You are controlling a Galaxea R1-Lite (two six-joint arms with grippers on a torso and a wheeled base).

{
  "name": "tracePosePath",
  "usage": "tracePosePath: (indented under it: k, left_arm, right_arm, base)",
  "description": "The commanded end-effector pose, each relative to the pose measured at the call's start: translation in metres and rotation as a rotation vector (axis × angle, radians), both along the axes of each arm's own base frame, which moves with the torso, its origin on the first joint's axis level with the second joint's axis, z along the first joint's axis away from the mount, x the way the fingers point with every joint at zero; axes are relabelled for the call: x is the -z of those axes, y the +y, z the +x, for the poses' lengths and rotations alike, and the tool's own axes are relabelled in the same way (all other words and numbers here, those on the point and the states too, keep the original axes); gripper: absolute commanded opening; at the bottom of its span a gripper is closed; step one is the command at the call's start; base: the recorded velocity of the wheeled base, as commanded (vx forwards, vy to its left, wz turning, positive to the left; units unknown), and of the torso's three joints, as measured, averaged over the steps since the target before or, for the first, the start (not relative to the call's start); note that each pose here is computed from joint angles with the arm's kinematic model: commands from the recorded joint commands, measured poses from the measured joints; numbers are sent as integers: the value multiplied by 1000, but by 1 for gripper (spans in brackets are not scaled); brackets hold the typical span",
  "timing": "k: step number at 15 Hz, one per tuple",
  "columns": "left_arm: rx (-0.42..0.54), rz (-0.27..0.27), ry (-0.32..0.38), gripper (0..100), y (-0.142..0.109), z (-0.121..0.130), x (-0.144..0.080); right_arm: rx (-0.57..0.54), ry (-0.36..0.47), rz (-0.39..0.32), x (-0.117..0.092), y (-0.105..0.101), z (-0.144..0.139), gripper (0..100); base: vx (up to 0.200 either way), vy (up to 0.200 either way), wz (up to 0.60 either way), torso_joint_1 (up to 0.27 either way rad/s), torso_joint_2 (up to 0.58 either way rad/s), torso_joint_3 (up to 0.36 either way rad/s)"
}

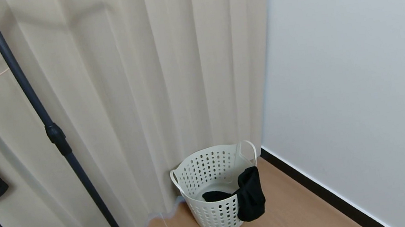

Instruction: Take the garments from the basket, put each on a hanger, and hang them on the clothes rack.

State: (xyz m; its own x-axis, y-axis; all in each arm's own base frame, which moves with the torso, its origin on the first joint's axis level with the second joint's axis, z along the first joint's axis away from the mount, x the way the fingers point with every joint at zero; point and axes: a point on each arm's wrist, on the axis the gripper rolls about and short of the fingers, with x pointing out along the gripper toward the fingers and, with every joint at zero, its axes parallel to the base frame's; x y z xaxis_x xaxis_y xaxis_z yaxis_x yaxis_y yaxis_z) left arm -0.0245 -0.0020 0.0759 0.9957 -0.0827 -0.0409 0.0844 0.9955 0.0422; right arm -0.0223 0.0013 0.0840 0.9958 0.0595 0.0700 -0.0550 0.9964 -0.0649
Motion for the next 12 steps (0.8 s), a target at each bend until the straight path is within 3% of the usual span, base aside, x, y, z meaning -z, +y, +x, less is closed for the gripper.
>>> tracePosePath:
  k: [1, 5, 12]
  left_arm:
    - [0, 0, 2, 100, 0, 0, 0]
    - [-1, 0, 2, 100, 0, 0, 0]
    - [-2, -1, 4, 100, 0, 0, 0]
  right_arm:
    - [0, 1, 1, 0, 0, 0, 100]
    - [0, 1, 1, 0, 0, 0, 100]
    - [0, 1, 0, 0, 0, 0, 100]
  base:
    - [0, 0, 0, 0, 0, 0]
    - [0, 0, 0, 0, 0, 0]
    - [0, 0, 0, 1, 2, -170]
